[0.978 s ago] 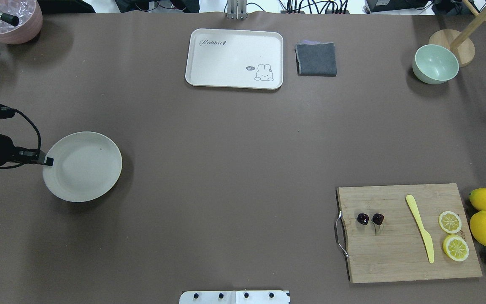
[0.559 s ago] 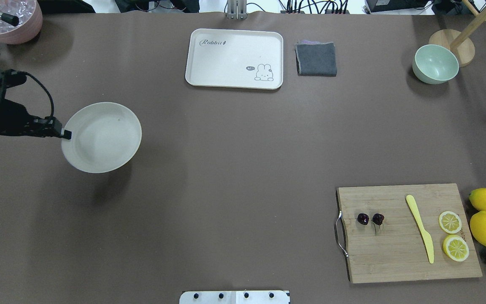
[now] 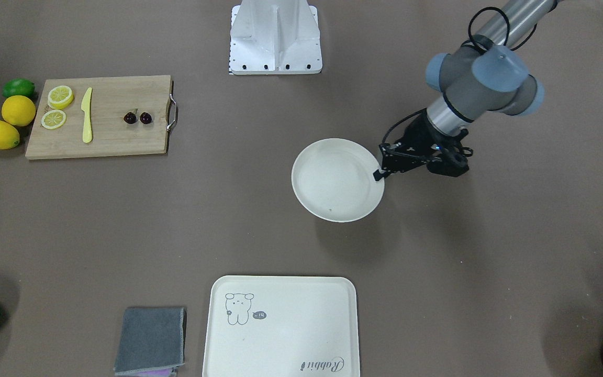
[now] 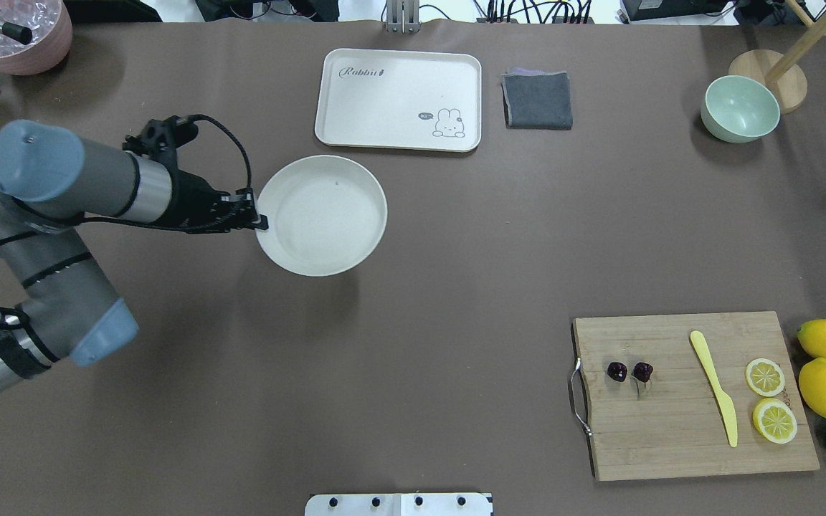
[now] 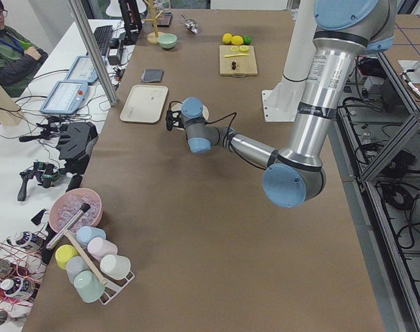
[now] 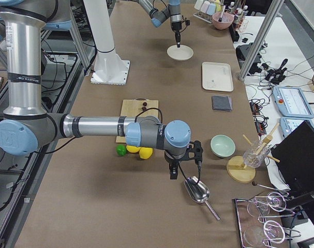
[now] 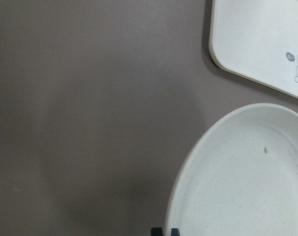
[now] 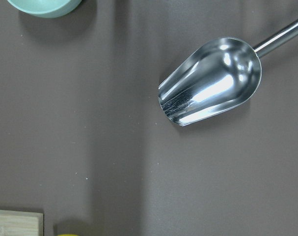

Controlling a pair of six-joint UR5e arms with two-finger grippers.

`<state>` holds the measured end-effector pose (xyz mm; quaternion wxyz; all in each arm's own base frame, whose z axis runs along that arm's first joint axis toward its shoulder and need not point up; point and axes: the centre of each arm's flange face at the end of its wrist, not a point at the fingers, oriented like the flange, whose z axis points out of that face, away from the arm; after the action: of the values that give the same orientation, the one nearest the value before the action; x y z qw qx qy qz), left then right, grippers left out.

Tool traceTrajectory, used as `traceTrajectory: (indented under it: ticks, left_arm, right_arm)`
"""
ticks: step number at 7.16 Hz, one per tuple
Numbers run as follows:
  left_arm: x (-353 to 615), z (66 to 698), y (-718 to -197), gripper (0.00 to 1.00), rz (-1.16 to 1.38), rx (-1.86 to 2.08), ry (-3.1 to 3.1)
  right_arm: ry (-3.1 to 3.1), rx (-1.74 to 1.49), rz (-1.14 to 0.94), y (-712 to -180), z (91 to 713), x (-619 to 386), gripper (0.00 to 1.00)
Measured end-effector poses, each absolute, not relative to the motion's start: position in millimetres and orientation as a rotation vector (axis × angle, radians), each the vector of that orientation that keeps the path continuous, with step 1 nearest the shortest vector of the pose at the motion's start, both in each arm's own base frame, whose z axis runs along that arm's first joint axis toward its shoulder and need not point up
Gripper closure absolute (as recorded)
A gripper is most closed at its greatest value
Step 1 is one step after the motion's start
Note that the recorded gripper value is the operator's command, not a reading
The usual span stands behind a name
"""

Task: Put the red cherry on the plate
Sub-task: 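Drag the white bowl with the left gripper toward the table center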

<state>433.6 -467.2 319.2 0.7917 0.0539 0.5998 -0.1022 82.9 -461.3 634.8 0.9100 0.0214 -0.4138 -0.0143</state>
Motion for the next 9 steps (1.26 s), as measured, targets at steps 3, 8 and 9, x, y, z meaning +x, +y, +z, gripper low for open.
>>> traceTrajectory:
  ticks: [3, 8, 9]
  left_arm:
    - [526.2, 278.8, -395.0, 1.00, -0.243, 0.150, 1.239]
    - [534.6, 285.4, -388.9, 0.02, -0.268, 0.198, 1.211]
    - [519.8, 284.3, -406.1, 0.02, -0.292, 0.225, 1.210]
  right_arm:
    - [-0.853, 0.047, -0.029, -461.4, 634.2, 82.9, 0.00]
    - [-0.872, 0.086, -0.022, -480.0, 587.7, 67.2, 0.00]
    - [-0.884, 0.097, -0.023, -485.0, 548.2, 41.1, 0.00]
